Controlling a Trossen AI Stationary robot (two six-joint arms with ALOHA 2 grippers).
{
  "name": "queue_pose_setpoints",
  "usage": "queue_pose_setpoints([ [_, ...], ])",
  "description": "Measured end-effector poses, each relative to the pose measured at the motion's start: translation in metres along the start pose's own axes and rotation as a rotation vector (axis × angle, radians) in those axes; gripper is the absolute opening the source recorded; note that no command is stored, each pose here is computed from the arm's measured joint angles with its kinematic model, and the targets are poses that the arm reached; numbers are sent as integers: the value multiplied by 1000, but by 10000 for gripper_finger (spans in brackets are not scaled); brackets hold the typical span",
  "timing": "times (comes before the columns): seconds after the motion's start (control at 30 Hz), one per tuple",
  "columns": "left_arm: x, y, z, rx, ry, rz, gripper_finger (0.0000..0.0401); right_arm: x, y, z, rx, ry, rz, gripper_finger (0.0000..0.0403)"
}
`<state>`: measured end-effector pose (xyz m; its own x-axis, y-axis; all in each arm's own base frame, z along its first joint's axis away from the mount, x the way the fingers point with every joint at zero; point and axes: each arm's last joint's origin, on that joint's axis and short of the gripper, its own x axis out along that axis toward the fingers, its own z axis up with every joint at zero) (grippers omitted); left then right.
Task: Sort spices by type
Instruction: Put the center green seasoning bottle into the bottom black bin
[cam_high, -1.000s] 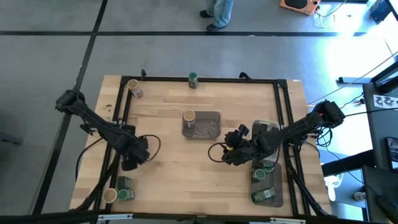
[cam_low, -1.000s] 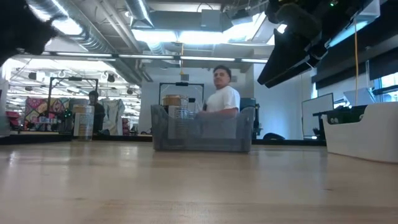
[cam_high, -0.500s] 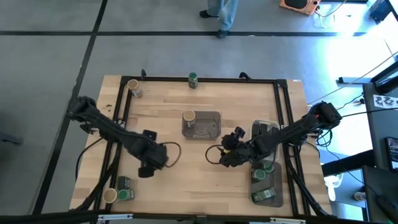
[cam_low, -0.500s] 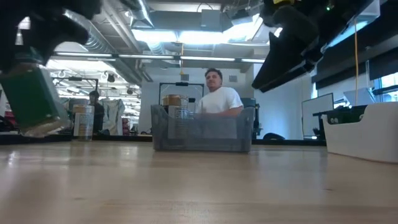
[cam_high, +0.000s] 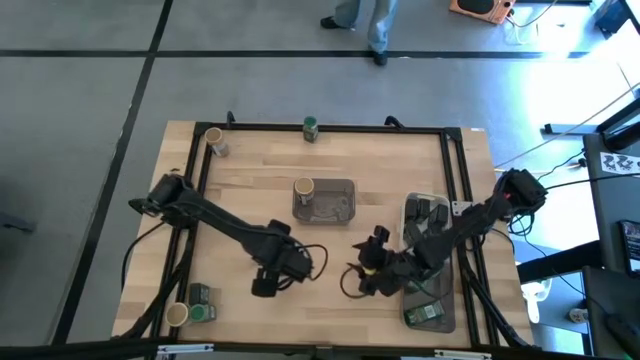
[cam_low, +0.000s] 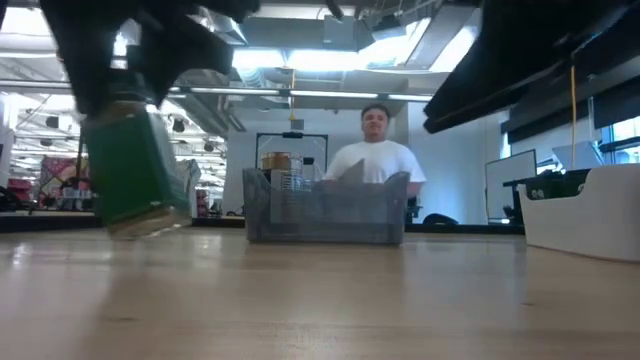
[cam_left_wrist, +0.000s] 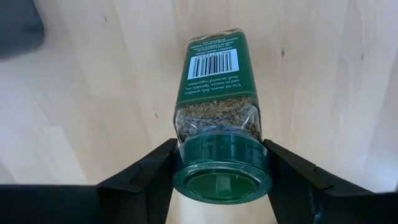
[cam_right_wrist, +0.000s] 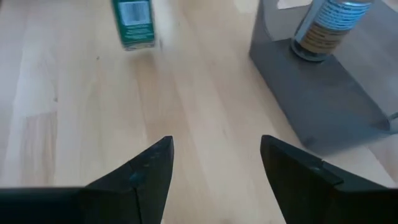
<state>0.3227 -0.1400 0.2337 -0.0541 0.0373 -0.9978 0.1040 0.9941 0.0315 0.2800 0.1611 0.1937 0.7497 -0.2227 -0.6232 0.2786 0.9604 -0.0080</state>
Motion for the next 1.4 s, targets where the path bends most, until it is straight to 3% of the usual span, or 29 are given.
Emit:
queue_pose_setpoints([
  [0.23, 10, 3, 14, 0, 52, 13, 203, 7, 8, -11, -32, 3, -26, 241],
  [0.7, 15, -2, 17, 39, 52, 9, 207, 13, 10, -16, -38, 12, -28, 241],
  [0.83, 10, -3, 14, -3, 100, -32, 206, 13, 10, -15, -38, 11, -29, 241],
  [1.4, 9, -1, 23, -16, 36, -34, 274, 13, 10, -15, -38, 7, -32, 241],
])
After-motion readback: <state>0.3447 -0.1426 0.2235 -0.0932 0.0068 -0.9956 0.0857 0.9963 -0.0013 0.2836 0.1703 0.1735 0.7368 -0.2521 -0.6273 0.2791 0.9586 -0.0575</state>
